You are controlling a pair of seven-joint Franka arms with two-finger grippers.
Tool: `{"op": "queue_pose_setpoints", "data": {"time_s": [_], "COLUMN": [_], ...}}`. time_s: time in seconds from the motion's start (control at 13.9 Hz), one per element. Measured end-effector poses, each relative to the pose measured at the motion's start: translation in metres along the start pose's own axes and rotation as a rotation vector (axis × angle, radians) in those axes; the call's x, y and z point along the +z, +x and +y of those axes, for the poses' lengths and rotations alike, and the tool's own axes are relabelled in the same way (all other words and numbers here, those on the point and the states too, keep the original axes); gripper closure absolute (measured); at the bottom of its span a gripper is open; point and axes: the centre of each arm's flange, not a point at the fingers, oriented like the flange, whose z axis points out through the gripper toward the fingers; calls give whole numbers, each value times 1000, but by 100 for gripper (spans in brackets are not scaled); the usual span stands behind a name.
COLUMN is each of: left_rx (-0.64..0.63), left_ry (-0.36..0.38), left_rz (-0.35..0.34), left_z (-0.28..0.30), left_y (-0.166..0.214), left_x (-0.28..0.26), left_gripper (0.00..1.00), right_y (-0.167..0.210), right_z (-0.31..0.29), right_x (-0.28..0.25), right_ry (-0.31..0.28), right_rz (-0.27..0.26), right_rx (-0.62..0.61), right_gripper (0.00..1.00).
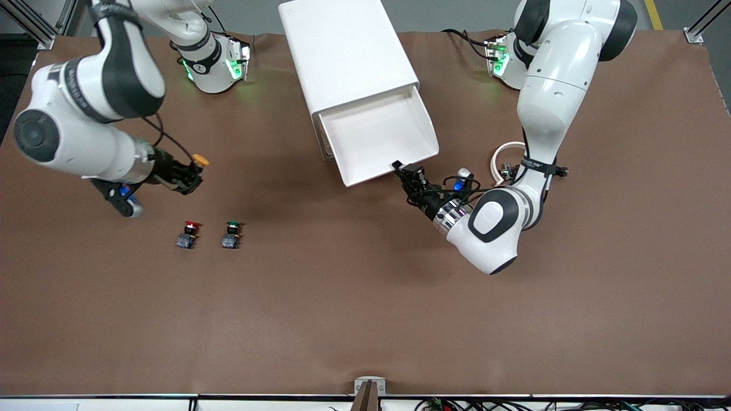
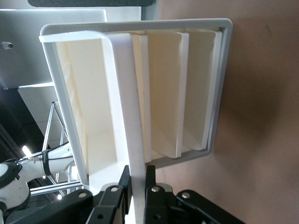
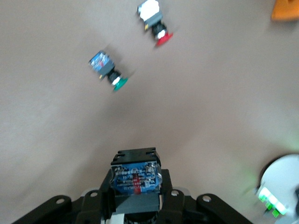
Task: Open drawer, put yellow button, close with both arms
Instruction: 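Pull the drawer open with the left gripper while the right gripper lifts the button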
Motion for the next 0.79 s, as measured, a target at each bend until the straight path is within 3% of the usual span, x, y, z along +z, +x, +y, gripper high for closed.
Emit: {"op": "queue_pose_setpoints", "data": {"time_s": [0.14,0.22,0.72,0.79], "left_rx": [26,40,75,92], "left_ry": [-15,-20,-65,-79], "left_rz": [-11,-14,-44,-57], "left_z": [0,0,-1,-7], "left_y": [-2,-3,-5,-6], "left_x": [-2,-3,-19,-30], "left_gripper": [83,76,2,0], "right_y": [-51,-77,-205,-223], "right_z": [-26,-39,-81,-87], "right_x": [-8,-12,-37,-36], "right_ry": [18,28,94,99], "right_rz": [7,10,35,35], "right_rx": [85,122,308,331], "right_gripper": [59,59,59,59]}}
